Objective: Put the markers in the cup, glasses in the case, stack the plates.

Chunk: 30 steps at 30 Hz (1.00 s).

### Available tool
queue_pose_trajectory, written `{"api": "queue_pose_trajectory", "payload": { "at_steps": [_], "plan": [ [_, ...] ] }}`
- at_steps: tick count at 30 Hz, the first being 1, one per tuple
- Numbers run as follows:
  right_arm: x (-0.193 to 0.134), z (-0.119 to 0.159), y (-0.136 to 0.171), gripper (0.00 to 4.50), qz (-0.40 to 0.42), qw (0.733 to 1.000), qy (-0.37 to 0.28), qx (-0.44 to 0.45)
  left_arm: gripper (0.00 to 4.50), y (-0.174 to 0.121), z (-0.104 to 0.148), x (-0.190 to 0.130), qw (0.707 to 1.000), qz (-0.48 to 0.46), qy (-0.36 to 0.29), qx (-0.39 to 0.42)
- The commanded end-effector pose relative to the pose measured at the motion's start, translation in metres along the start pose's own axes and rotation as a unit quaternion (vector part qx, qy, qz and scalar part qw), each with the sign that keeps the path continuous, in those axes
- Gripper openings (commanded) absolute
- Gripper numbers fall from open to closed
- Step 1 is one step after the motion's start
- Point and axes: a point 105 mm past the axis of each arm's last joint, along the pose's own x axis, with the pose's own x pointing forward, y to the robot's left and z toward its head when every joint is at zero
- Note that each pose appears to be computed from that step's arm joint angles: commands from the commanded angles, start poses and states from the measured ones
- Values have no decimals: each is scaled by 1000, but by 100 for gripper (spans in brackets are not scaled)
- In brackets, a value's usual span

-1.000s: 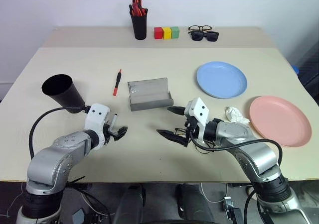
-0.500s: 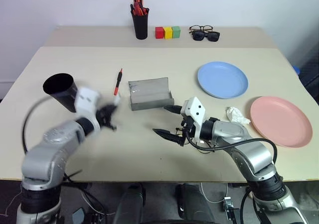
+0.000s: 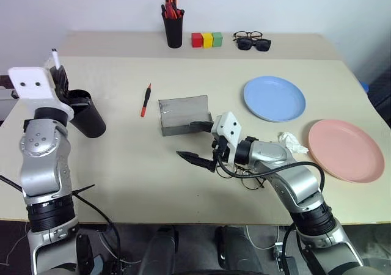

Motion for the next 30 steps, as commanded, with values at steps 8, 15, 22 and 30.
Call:
{"api": "queue_pose_trajectory", "payload": {
  "at_steps": [8,15,22,30],
  "plan": [
    [-1,14,-1,450,-1,1000,-20,-23,210,2,-9,-3,1000,18,1,19],
    [-1,14,-1,450,-6,1000,-19,-21,422,-20,23,5,998,-28,-49,-25],
    [0,14,-2,450,-6,1000,-19,-20,437,-108,15,20,982,-173,72,-15],
    [1,12,-2,450,-11,1000,-18,-19,437,-125,-63,43,947,-118,298,-25]
  ]
}}
